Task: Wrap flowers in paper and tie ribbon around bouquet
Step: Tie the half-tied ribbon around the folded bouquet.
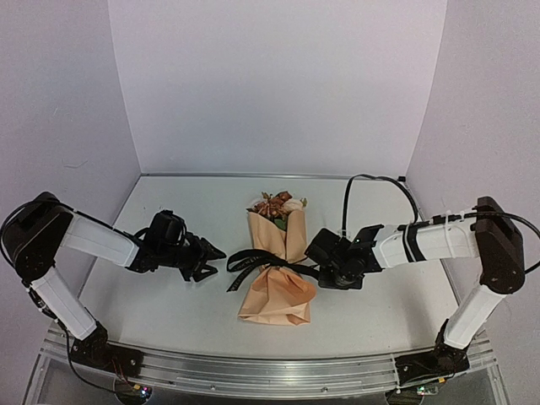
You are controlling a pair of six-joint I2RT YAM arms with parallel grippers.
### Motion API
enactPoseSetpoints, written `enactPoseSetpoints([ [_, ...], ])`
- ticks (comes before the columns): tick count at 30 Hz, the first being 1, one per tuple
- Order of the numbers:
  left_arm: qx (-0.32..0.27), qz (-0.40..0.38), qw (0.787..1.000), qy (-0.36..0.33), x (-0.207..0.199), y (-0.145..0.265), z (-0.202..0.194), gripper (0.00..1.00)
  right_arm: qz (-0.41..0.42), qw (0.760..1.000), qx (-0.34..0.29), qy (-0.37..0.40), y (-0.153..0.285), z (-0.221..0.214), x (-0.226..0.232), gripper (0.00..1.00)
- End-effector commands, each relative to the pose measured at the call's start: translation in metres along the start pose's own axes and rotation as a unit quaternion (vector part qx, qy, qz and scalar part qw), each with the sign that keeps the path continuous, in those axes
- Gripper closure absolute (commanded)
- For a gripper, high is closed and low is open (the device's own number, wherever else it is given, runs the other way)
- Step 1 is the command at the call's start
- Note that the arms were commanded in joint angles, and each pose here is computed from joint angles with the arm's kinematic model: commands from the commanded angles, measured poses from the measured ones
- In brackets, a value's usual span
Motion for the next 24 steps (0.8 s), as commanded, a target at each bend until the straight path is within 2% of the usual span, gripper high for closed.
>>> enactPoseSetpoints([
  [1,-0.027,-0.043,0.994,0.096,-0.018,-0.010,-0.003,0.49,0.008,1.000,-0.012,-0.001,0.004,0.001,0.001,1.00],
  [13,-0.027,-0.017,0.990,0.141,-0.023,-0.043,-0.011,0.48,0.013,1.000,-0.018,-0.002,0.006,0.001,-0.001,1.00],
  [19,-0.005,-0.021,0.987,0.157,-0.023,-0.054,-0.014,0.50,0.016,1.000,-0.019,0.000,0.006,0.003,0.002,1.00],
  [24,0.006,-0.018,0.987,0.159,-0.024,-0.047,-0.021,0.45,0.017,1.000,-0.020,0.002,0.006,0.005,0.004,1.00],
])
Point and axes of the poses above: each gripper's point midway between its finger pads, its own y axis back along the fingers, its own x axis along the line the jaws close on, z = x × y, the point moved 3 cm from there along y, back along the fingers, and after that the axes turned 11 degrees about y, right-handed, at the moved point
